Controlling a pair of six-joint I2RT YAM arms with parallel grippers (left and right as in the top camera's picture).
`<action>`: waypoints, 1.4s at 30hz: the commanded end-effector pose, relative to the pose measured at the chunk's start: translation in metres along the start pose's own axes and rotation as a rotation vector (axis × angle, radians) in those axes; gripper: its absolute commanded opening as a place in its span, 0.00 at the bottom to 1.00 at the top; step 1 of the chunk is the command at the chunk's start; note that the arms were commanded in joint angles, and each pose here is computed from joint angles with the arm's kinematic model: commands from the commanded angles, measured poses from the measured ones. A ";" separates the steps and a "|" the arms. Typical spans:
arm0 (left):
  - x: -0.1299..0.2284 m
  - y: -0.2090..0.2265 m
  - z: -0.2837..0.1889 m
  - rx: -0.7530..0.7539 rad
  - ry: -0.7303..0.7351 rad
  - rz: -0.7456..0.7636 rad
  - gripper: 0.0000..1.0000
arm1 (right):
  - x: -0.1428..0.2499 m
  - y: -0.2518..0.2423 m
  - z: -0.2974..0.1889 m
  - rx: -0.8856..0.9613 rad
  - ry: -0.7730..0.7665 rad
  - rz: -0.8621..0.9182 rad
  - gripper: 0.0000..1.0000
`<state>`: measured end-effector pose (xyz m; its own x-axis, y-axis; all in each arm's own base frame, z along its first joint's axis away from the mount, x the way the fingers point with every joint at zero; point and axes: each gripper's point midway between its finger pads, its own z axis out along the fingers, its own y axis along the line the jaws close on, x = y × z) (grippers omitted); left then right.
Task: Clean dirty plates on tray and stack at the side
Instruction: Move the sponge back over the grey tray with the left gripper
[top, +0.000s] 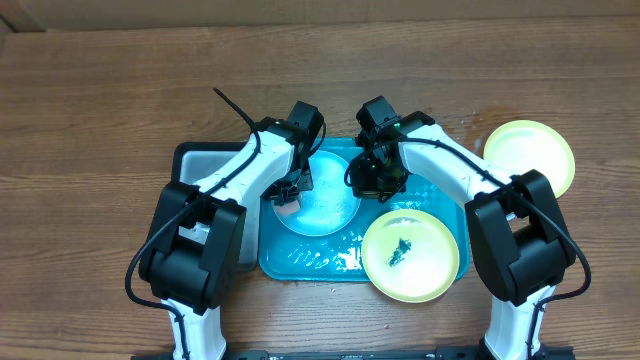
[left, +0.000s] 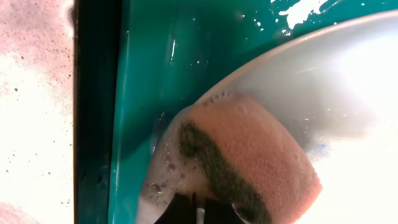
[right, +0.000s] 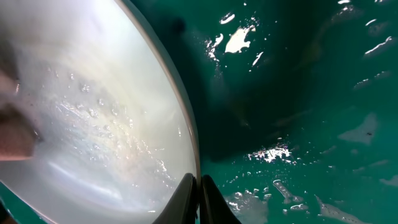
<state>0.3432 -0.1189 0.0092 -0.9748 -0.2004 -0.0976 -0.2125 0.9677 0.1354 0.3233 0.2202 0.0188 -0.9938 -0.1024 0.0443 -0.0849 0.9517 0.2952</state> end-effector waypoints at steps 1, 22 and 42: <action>0.016 -0.009 0.026 0.055 0.097 0.070 0.04 | 0.000 -0.015 0.000 0.052 0.001 0.018 0.04; 0.042 -0.148 0.000 0.768 0.305 0.091 0.04 | 0.001 -0.015 0.000 0.053 0.004 0.018 0.04; -0.028 0.009 -0.026 -0.089 0.063 0.093 0.04 | -0.001 -0.015 0.000 0.051 -0.001 0.017 0.04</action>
<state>0.3500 -0.1237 0.0311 -0.9807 -0.1809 0.0744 -0.1739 0.9805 0.0912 0.3205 0.2163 0.0180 -0.9933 -0.1013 0.0559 -0.0821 0.9575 0.2766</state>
